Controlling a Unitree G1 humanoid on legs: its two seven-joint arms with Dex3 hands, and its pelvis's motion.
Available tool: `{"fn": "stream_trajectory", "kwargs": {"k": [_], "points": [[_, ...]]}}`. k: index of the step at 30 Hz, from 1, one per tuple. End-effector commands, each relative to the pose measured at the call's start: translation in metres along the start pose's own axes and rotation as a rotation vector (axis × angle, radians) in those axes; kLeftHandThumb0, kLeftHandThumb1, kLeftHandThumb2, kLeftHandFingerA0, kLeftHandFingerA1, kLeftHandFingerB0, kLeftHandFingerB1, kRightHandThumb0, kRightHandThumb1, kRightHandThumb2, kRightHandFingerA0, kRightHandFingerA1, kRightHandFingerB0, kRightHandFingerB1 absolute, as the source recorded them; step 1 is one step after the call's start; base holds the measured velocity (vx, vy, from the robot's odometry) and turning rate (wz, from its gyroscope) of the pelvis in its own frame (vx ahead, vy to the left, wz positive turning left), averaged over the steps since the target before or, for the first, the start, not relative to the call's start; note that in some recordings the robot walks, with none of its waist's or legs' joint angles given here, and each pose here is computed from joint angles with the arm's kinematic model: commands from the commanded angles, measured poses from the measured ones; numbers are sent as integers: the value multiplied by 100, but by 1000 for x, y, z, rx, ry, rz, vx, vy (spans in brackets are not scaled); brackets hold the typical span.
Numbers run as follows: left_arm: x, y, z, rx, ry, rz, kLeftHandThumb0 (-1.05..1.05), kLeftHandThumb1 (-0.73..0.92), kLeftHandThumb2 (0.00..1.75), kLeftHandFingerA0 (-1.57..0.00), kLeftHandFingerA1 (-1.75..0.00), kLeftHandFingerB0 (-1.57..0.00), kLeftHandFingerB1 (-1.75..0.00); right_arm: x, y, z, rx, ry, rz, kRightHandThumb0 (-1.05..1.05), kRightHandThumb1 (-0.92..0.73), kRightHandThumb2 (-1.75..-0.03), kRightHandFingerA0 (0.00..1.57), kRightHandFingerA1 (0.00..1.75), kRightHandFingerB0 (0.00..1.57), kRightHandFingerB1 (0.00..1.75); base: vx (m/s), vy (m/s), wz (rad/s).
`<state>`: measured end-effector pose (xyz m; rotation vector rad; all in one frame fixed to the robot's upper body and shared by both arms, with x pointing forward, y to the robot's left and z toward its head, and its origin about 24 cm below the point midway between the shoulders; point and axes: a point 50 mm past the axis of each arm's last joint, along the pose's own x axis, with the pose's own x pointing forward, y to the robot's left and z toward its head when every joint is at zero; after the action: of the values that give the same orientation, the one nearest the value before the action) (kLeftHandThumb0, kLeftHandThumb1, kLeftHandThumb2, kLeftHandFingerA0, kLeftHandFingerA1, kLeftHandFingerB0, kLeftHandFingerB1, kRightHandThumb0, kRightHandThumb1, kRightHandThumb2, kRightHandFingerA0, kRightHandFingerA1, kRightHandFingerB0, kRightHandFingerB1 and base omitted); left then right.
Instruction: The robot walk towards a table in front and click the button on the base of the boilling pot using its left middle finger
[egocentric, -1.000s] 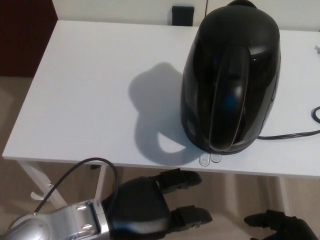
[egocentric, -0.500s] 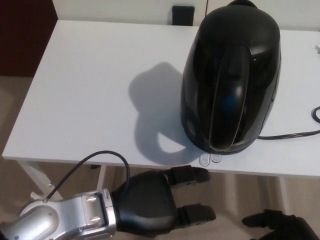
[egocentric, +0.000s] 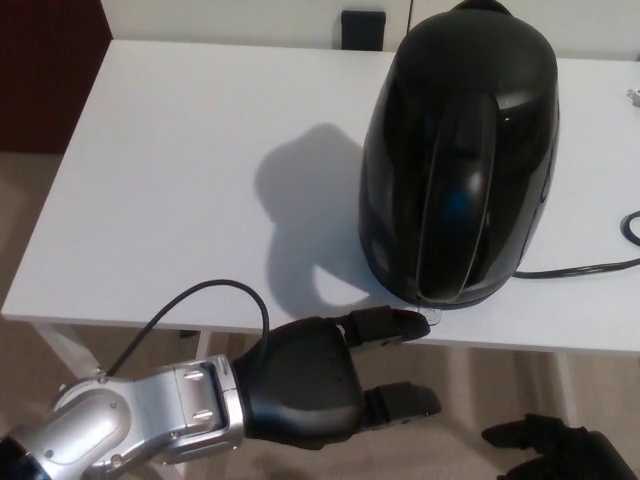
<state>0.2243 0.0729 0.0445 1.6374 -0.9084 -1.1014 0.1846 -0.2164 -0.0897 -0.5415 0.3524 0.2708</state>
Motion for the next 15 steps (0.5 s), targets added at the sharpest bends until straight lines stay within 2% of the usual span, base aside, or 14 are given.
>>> {"fn": "stream_trajectory", "kwargs": {"k": [1, 5, 7, 11, 15], "points": [[-1, 2, -4, 21, 1, -11, -42, 58, 58, -24, -31, -12, -26, -3, -3, -5, 26, 28, -3, -58, -70, -61, 59, 60, 59, 42, 0, 0, 0], [1, 2, -5, 23, 10, 13, -44, 58, 59, -26, -32, -13, -27, -1, -3, -2, 0, 9, 13, -55, -74, -62, 66, 63, 65, 43, 0, 0, 0], [2, 2, -6, 26, 11, 3, -43, 59, 59, -25, -32, -12, -27, 0, -3, -1, -20, 4, 17, -53, -74, -62, 66, 61, 62, 43, 0, 0, 0], [4, 1, -6, 28, 10, -17, -43, 58, 59, -23, -31, -11, -25, -1, -3, 1, -19, -25, 16, -55, -74, -63, 59, 59, 58, 42, 0, 0, 0], [5, -2, -4, 31, 5, -11, -43, 58, 58, -25, -31, -12, -25, -2, -2, -2, -2, 2, 16, -55, -73, -61, 59, 58, 56, 41, 0, 0, 0]]}}
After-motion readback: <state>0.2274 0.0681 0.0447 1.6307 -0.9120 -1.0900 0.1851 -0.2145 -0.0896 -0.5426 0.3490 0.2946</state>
